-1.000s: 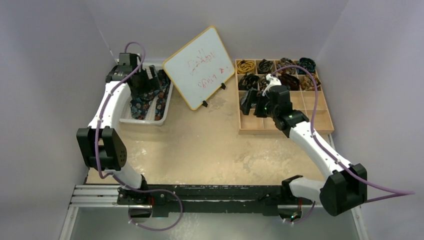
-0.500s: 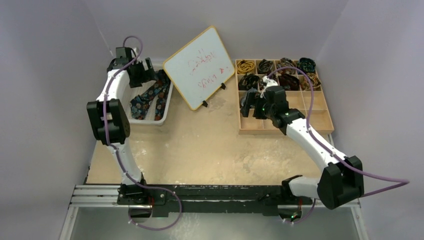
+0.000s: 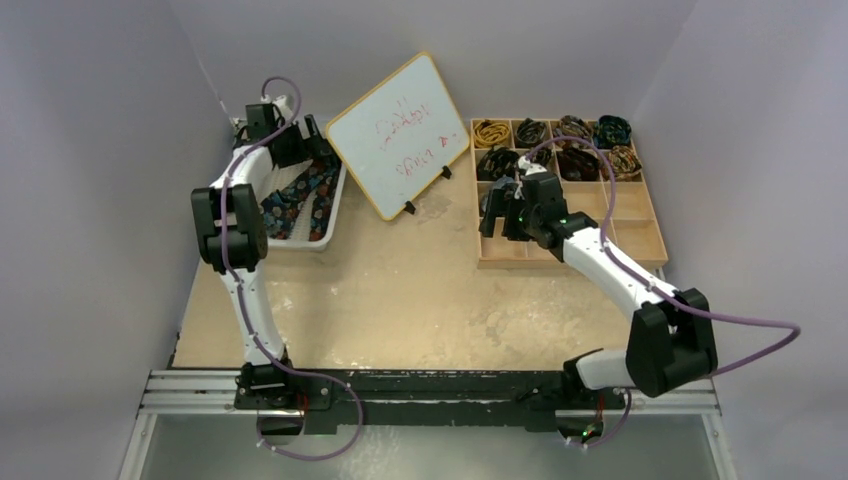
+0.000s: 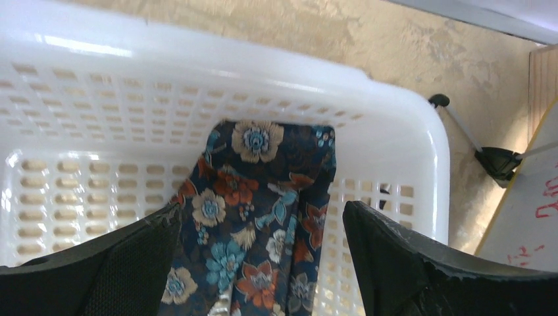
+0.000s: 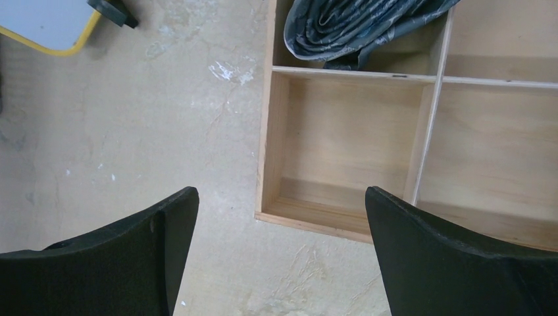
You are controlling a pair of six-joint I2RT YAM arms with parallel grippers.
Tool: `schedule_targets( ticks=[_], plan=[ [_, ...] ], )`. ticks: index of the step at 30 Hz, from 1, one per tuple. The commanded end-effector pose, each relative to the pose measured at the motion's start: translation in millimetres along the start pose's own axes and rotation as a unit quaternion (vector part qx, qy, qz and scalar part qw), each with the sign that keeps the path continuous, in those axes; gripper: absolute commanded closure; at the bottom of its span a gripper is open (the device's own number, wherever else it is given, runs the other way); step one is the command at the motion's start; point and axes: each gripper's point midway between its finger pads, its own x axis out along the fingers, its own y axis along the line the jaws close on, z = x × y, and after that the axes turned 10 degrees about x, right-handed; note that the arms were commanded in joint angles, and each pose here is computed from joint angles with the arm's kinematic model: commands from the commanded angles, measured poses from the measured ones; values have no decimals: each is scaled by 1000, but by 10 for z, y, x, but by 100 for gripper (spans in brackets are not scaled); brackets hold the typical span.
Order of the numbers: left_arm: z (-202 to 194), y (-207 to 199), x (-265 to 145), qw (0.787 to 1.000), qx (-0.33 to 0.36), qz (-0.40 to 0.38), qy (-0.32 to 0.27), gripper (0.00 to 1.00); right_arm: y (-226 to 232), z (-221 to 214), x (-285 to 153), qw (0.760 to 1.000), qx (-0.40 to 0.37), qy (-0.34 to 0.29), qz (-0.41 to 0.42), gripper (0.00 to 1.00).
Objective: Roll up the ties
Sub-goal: Pick up the tie from the bin.
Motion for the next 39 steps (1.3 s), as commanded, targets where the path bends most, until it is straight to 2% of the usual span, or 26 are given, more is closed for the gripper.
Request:
schedule_targets(
  ticks=[1, 8, 11, 13, 17, 21, 22, 27, 30, 31, 39],
  plan=[
    [231, -12, 174, 996, 63, -14, -67, 9, 133, 160, -15, 1000, -6, -11, 18, 1],
    [-25, -81, 462, 992, 119, -20, -47, 15, 90, 221, -43, 1000, -13, -21, 2, 1],
    [-123, -19, 556, 992, 121, -4, -37, 19, 76, 198, -35, 1000, -14, -18, 1, 1],
    [-185, 23, 598, 993, 117, 8, -30, 26, 76, 189, -39, 1000, -14, -16, 0, 1],
    [-352, 138, 682, 992, 115, 41, -13, 33, 95, 220, -115, 1000, -15, -21, 2, 1],
    [-451, 219, 690, 993, 96, 64, 1, 48, 62, 256, -204, 999, -14, -35, -6, 1],
    [-464, 218, 678, 994, 92, 64, 3, 55, 55, 252, -215, 999, -13, -37, -7, 1],
    [-329, 140, 534, 995, 75, 63, -3, 79, 56, 222, -246, 999, -12, -33, -4, 1],
    [-176, 44, 393, 996, 73, 54, -13, 97, 78, 239, -291, 999, -11, -36, 0, 1],
    [-126, 34, 333, 996, 68, 54, -17, 100, 84, 248, -307, 999, -10, -38, 1, 1],
    [268, -249, -373, 996, 47, 6, -73, 100, 105, 233, -375, 999, -9, -45, 12, 1]
  ],
)
